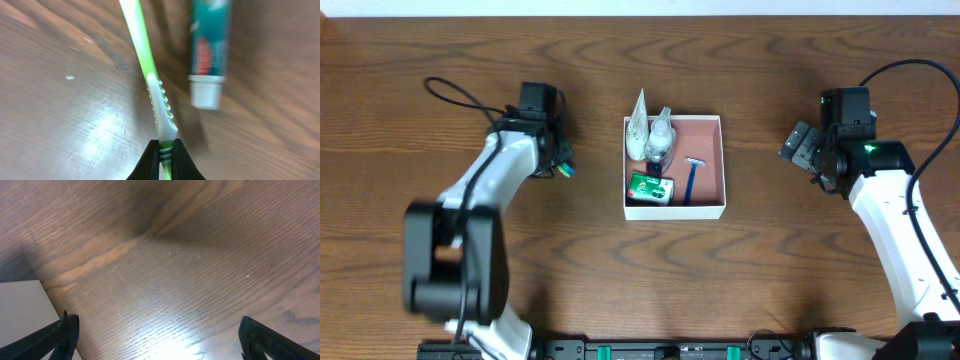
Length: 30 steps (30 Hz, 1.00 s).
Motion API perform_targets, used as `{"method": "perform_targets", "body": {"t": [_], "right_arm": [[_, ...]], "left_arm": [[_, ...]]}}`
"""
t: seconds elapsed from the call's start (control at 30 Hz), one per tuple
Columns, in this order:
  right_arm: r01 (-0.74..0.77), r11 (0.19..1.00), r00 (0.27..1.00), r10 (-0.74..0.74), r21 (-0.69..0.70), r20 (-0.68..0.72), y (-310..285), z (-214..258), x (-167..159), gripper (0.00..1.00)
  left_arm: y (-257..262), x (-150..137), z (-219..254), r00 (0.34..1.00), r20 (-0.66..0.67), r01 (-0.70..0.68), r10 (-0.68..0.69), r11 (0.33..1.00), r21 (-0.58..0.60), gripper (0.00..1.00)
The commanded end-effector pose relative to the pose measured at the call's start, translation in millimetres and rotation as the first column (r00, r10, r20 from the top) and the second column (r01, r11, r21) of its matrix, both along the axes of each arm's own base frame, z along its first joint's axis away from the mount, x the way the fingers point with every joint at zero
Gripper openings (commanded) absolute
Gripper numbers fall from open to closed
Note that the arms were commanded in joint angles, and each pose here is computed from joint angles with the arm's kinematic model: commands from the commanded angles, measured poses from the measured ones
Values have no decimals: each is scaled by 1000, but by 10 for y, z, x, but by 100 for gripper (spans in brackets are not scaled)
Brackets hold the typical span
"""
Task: Pack container
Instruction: 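Carry the toothbrush into the white box beside the razor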
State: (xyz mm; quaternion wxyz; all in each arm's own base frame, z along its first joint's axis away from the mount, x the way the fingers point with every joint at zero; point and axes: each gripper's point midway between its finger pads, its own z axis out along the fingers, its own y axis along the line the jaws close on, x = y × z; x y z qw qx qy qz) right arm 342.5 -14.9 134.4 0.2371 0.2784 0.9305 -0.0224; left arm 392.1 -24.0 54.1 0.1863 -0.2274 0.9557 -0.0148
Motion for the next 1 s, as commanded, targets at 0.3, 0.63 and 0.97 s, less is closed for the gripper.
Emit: {"method": "perform_targets", "body": {"t": [0.3, 0.63, 0.97], "right_arm": [[25, 1000, 1000, -25, -4, -2, -48, -12, -5, 99], [25, 1000, 1000, -25, -4, -3, -48, -13, -6, 99], [25, 1000, 1000, -25, -4, -2, -48, -12, -5, 99]], "left_arm": [[-753, -526, 1955, 797, 454, 421, -397, 906, 54, 6], [-1812, -1107, 2102, 529, 470, 727, -706, 663, 178, 6], [-2502, -1075, 1517, 559, 383, 748, -735, 647, 151, 6]]}}
